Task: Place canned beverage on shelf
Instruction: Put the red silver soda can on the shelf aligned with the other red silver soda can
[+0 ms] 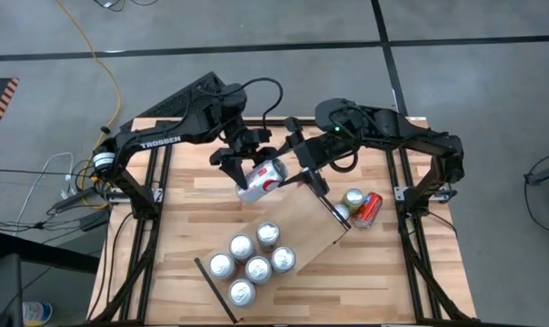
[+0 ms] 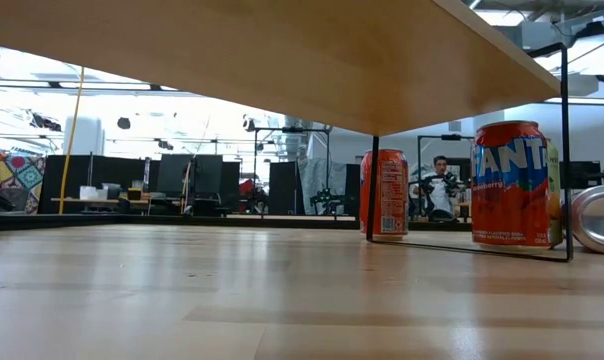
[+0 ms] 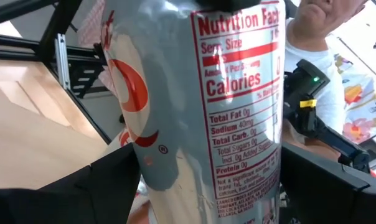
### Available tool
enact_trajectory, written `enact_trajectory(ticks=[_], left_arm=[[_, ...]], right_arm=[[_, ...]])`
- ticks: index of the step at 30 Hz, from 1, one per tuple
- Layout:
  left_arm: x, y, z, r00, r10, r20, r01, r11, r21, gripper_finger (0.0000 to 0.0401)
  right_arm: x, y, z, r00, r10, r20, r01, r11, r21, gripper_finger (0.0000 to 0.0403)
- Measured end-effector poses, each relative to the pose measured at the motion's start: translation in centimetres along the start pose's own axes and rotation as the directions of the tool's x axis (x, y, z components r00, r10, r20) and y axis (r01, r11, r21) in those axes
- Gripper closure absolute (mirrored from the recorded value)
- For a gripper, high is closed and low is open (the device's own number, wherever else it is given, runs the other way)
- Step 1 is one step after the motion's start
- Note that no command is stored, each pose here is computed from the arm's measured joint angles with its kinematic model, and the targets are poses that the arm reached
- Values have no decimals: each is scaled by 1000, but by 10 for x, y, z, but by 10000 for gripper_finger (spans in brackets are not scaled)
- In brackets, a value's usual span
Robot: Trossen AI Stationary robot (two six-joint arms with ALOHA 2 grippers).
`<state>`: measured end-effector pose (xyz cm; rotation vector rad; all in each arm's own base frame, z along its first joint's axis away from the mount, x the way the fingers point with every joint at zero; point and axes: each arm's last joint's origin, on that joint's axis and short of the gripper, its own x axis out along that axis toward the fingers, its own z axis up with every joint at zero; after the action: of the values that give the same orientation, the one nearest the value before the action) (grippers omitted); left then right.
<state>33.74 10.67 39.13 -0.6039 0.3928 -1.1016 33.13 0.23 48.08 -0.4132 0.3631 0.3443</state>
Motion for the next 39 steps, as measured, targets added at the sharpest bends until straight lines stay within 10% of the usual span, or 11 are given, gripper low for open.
enact_trajectory(ticks=[30,39], left_arm=[[-66,-11,7,942,260,213,-217,955,-203,69],[-66,-26,10,920,298,256,-249,946,-209,69]], right_arm=[[-17,13,-24,934,-61,-353,91,994,69,172],[-24,11,-47,827,-31,-561,79,995,61,172]])
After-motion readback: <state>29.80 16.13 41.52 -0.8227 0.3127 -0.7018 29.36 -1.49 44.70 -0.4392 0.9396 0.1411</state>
